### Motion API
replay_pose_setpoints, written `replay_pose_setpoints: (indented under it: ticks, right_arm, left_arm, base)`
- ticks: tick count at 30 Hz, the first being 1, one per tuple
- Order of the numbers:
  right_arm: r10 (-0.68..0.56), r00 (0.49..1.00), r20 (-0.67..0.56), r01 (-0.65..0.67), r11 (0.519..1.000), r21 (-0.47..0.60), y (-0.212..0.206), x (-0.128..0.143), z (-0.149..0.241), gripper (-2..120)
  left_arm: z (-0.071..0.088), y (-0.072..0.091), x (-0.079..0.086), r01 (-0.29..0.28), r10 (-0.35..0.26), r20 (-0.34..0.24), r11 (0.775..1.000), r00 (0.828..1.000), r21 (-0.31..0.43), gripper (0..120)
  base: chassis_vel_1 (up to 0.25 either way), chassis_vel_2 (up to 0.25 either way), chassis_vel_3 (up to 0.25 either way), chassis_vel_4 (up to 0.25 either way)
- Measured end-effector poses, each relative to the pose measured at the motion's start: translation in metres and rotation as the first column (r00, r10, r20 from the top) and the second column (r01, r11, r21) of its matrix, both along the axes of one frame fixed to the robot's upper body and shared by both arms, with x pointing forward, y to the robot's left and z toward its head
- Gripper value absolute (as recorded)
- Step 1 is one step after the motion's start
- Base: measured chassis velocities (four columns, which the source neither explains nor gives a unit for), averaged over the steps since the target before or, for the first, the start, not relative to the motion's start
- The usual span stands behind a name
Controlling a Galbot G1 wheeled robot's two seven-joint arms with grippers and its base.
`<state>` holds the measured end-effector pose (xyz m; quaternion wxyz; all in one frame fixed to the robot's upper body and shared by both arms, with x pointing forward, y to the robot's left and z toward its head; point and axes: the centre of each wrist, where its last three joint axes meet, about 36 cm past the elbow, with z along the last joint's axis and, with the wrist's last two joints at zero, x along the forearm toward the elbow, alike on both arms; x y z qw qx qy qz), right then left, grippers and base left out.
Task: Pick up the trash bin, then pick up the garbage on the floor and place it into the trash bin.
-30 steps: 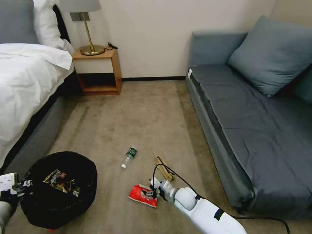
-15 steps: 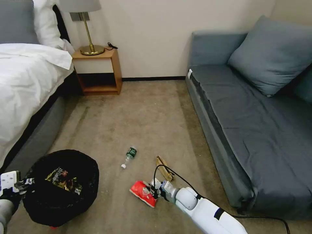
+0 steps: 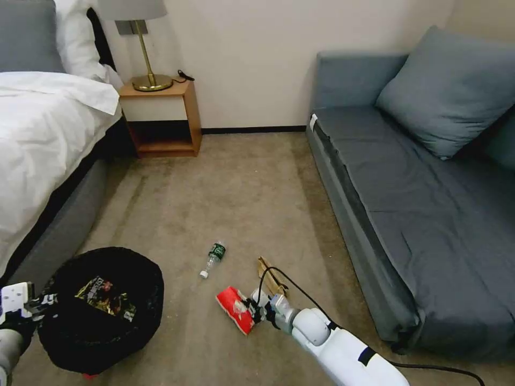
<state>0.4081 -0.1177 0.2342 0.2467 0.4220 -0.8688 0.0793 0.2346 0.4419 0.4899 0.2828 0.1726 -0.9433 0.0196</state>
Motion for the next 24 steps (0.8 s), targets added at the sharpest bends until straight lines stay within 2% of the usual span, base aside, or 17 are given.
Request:
replay_pose_setpoints:
  ticks: [2, 3, 4, 6, 7, 9, 10, 15, 16, 20, 22, 24]
  right_arm:
    - [-0.022, 1.000, 0.015, 0.021, 0.996, 0.091, 0.005, -0.001, 0.029, 0]
    - [-0.022, 1.000, 0.015, 0.021, 0.996, 0.091, 0.005, -0.001, 0.029, 0]
    - [-0.031, 0.999, 0.022, 0.028, 0.990, 0.136, 0.008, -0.001, 0.040, 0]
    - [-0.053, 0.998, 0.033, 0.043, 0.970, 0.241, 0.016, 0.000, 0.063, 0]
    - [-0.053, 0.998, 0.033, 0.043, 0.970, 0.241, 0.016, 0.000, 0.063, 0]
    - [-0.059, 0.997, 0.050, 0.039, 0.940, 0.338, 0.030, 0.001, 0.089, 0]
    - [-0.059, 0.997, 0.050, 0.039, 0.940, 0.338, 0.030, 0.001, 0.089, 0]
    - [-0.033, 0.994, 0.101, -0.018, 0.888, 0.460, 0.080, -0.006, 0.143, 0]
    - [-0.033, 0.994, 0.101, -0.018, 0.888, 0.460, 0.080, -0.006, 0.143, 0]
    - [0.019, 0.990, 0.140, -0.088, 0.854, 0.513, 0.133, -0.017, 0.173, 0]
    - [0.025, 0.989, 0.145, -0.097, 0.850, 0.517, 0.143, -0.018, 0.176, 0]
    - [0.050, 0.984, 0.168, -0.132, 0.843, 0.521, 0.178, -0.022, 0.180, 0]
  left_arm:
    - [-0.001, -0.001, 0.000, 0.001, -0.001, -0.001, 1.000, 1.000, -0.002, 6]
    - [-0.001, -0.001, 0.000, 0.001, -0.001, -0.001, 1.000, 1.000, -0.002, 6]
    - [-0.001, -0.001, 0.000, 0.002, -0.002, -0.001, 1.000, 1.000, -0.003, 6]
    - [-0.002, -0.002, 0.000, 0.004, -0.004, -0.002, 1.000, 1.000, -0.005, 6]
    - [-0.002, -0.002, 0.000, 0.004, -0.004, -0.002, 1.000, 1.000, -0.005, 6]
    - [-0.001, -0.004, 0.000, 0.006, -0.006, -0.001, 1.000, 1.000, -0.005, 6]
    - [-0.001, -0.004, 0.000, 0.006, -0.006, -0.001, 1.000, 1.000, -0.005, 6]
    - [0.000, -0.006, -0.002, 0.011, -0.011, -0.003, 1.000, 1.000, -0.003, 6]
    - [0.000, -0.006, -0.002, 0.011, -0.011, -0.003, 1.000, 1.000, -0.003, 6]
    - [0.002, -0.008, -0.002, 0.012, -0.012, 0.002, 1.000, 1.000, -0.001, 6]
    - [0.002, -0.008, -0.003, 0.011, -0.011, 0.002, 1.000, 1.000, -0.002, 6]
    - [0.001, -0.009, -0.004, 0.009, -0.009, 0.003, 1.000, 1.000, -0.005, 6]
  base:
    - [0.000, 0.000, 0.000, 0.000]
    - [0.000, 0.000, 0.000, 0.000]
    - [0.000, 0.000, 0.000, 0.000]
    - [0.000, 0.000, 0.000, 0.000]
    - [0.000, 0.000, 0.000, 0.000]
    - [0.000, 0.000, 0.000, 0.000]
    - [0.000, 0.000, 0.000, 0.000]
    - [0.000, 0.000, 0.000, 0.000]
    - [0.000, 0.000, 0.000, 0.000]
    - [0.000, 0.000, 0.000, 0.000]
    - [0.000, 0.000, 0.000, 0.000]
    - [0.000, 0.000, 0.000, 0.000]
